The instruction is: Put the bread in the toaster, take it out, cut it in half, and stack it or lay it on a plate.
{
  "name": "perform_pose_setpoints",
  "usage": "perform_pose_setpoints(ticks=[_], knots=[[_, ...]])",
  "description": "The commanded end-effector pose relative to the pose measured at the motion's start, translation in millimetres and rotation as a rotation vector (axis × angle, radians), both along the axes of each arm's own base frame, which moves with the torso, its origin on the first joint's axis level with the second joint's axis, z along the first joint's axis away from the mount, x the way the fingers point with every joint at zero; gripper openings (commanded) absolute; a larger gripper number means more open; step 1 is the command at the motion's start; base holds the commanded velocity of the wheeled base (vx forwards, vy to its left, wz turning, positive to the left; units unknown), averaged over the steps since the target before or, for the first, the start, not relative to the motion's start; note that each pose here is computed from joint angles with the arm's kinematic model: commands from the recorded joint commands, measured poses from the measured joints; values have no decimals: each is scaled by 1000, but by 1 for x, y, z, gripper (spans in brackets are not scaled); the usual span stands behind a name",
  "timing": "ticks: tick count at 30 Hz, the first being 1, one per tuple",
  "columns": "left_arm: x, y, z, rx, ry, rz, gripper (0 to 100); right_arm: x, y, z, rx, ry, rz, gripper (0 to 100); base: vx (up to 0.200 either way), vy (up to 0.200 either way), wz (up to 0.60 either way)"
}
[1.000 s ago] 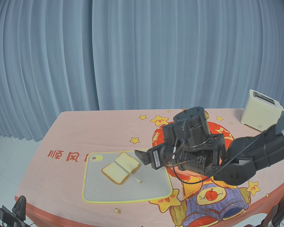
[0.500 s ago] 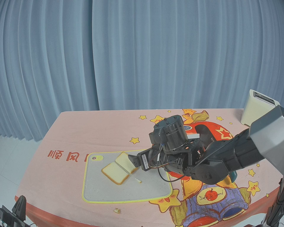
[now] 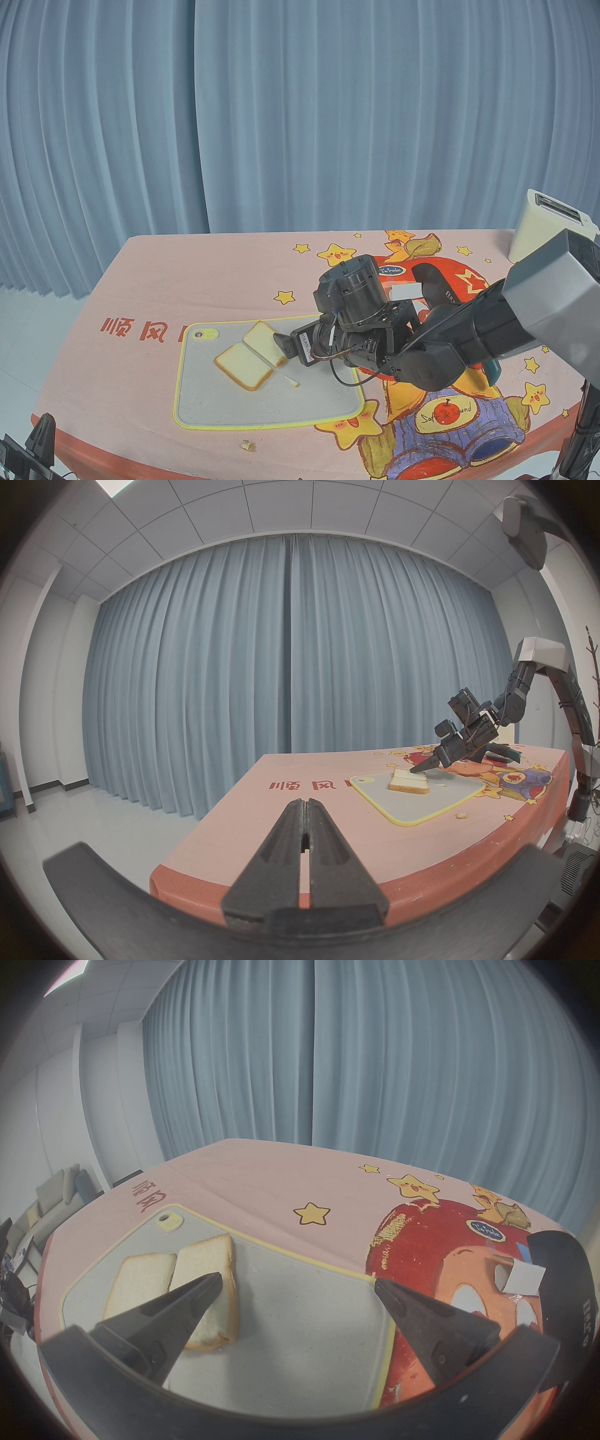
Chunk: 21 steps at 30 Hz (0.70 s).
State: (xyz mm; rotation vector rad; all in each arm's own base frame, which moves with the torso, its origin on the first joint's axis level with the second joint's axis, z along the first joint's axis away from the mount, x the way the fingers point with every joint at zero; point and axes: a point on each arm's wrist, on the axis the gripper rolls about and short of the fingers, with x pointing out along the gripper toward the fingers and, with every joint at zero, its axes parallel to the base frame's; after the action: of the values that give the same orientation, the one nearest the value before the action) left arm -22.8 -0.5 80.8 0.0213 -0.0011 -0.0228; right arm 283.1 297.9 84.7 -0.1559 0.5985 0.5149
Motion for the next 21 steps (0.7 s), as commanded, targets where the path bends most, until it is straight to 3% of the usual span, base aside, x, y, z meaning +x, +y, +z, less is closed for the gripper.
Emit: perform_pose_setpoints(ticks=[1,6,7,21], knots=[[1,0,-4,0,18,0,0,-2,1,-3,-11,8,5,100,0,0,0],[1,0,-4,0,18,0,0,-5,3,-4,-12,9,11,100,0,0,0],[1,0,-4,0,18,0,0,-5,2,-4,-14,11,11,0,0,0,0],[1,0,-4,0,18,0,0,-16,-1,1,-13,12,19,0,0,0,0]])
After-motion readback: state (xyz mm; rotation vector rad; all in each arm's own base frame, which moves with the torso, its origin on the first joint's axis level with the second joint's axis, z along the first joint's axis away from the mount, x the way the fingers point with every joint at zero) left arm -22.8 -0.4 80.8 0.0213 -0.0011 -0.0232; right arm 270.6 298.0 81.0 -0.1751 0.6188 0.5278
